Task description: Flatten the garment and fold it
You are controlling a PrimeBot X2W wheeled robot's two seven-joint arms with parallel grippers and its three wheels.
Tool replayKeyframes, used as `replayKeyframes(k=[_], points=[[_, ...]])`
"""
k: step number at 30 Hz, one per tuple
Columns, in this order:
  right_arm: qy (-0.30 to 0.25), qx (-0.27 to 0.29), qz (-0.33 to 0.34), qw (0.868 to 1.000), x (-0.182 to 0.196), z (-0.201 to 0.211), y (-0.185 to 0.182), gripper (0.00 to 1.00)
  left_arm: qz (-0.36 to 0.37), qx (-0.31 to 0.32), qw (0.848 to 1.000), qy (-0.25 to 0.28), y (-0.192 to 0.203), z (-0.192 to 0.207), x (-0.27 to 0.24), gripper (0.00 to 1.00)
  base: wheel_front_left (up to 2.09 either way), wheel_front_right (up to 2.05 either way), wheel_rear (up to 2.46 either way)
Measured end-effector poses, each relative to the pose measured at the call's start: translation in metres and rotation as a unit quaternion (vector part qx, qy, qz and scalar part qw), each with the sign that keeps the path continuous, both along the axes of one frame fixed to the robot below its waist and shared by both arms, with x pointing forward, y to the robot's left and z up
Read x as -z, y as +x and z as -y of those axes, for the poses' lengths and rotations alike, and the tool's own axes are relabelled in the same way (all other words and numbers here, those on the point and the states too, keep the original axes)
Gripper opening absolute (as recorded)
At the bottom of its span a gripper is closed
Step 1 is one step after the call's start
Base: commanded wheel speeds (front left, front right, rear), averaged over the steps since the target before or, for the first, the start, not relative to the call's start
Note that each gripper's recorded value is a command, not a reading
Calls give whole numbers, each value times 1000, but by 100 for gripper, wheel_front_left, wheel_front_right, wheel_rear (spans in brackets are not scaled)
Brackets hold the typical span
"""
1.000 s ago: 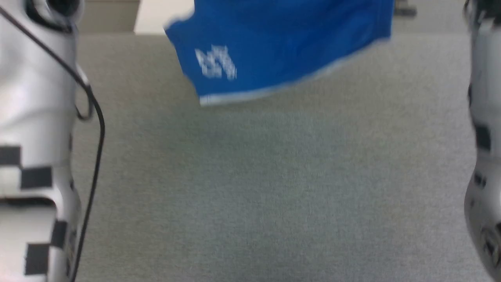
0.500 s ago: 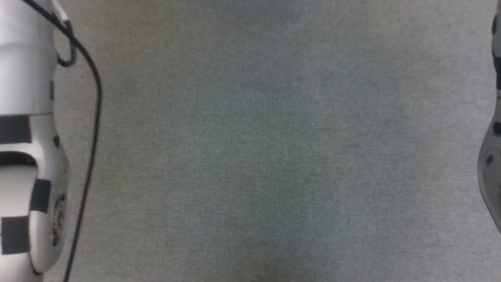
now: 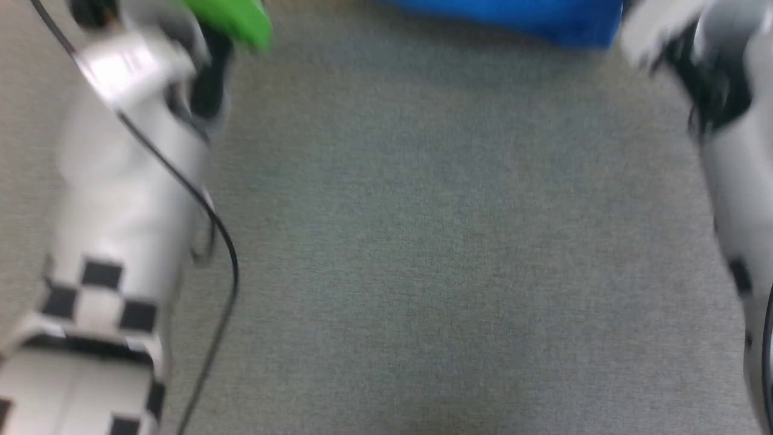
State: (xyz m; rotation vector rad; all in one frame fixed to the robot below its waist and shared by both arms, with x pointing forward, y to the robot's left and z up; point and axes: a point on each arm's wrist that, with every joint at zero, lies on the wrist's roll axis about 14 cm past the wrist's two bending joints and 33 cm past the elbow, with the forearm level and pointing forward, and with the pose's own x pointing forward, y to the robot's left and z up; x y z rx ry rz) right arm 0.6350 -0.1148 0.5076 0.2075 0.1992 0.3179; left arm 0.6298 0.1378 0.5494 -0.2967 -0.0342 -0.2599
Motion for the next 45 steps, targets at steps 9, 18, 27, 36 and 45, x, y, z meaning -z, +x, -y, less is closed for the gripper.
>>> replayKeyframes(k=[9,18,27,36,45], points=[[42,-20,-72,996,47,-2,-111,0,-101,4,993,-55,-125,-5,68,0,0,0,0],[33,-65,-129,989,77,-16,-218,0,-199,-28,974,-104,-239,-14,116,0,0,0,0],[17,-91,-196,976,100,-14,-294,0,-252,-51,957,-132,-310,-17,133,0,0,0,0],[30,-79,-173,981,82,-11,-293,0,-201,-64,967,-140,-303,-20,104,0,0,0,0],[31,-77,-141,987,59,-17,-253,0,-123,-30,988,-94,-225,-16,51,0,0,0,0]])
